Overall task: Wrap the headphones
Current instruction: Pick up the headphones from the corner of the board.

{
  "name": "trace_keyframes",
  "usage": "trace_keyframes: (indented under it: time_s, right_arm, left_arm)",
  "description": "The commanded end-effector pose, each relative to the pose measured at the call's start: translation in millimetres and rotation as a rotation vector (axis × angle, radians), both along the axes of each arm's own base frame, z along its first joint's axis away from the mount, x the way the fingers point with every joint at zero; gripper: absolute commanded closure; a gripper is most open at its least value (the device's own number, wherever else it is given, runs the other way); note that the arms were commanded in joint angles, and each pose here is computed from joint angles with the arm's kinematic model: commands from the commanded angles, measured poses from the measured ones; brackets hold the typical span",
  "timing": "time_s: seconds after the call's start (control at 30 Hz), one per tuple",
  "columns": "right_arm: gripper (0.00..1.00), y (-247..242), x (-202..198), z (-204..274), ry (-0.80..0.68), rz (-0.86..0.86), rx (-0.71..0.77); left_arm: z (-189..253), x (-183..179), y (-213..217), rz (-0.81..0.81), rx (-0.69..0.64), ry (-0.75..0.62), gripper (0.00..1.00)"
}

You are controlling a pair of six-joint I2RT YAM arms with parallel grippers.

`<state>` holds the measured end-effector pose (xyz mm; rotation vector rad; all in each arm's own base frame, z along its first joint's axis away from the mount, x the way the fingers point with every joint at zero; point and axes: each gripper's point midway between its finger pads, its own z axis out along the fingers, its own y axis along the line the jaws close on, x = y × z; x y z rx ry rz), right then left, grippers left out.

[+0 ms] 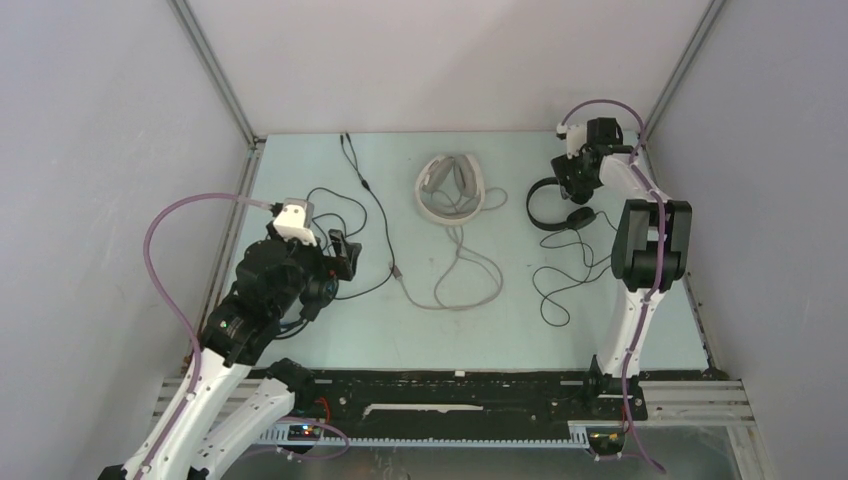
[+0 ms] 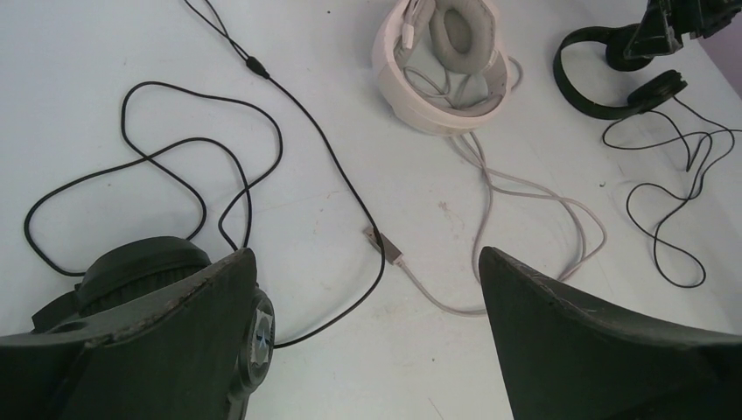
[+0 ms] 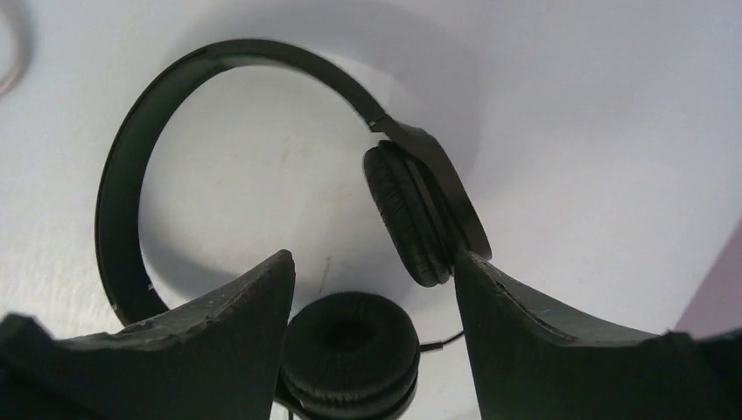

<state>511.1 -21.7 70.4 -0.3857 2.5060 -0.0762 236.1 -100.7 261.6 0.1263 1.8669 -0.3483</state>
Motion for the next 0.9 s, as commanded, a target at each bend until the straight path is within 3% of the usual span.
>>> trace_keyframes:
  time_s: [0.0,0.13,0.2,0.43,0.7,0.87]
  right_arm:
    - [0.32,41,-30,16,0.007,0.38,0.079]
    - [0.31,46,-39,22,-0.002,0.502,0.063]
    - [0.26,50,-46,27,0.016,0.564,0.065]
    - [0.22,50,-55,41,-0.016,0.64,-0.011]
    - [0.24,82,-61,66,-0.096,0.731,-0.031]
    - [0.27,114,-63,54,-0.081,0.805,-0.015]
  left_arm:
    - [3,2,-2,-0.02,0.017,-0.023,0.0]
    - [-4,4,-2,-0.013,0.03,0.0,0.0]
    - [-3,5,-4,-0.02,0.029,-0.001,0.0]
    - [-5,7,-4,-0.019,0.033,0.007,0.0]
    - [-5,5,-5,-0.024,0.03,0.004,0.0]
    - [-1,3,-3,-0.022,0.021,-0.013,0.0]
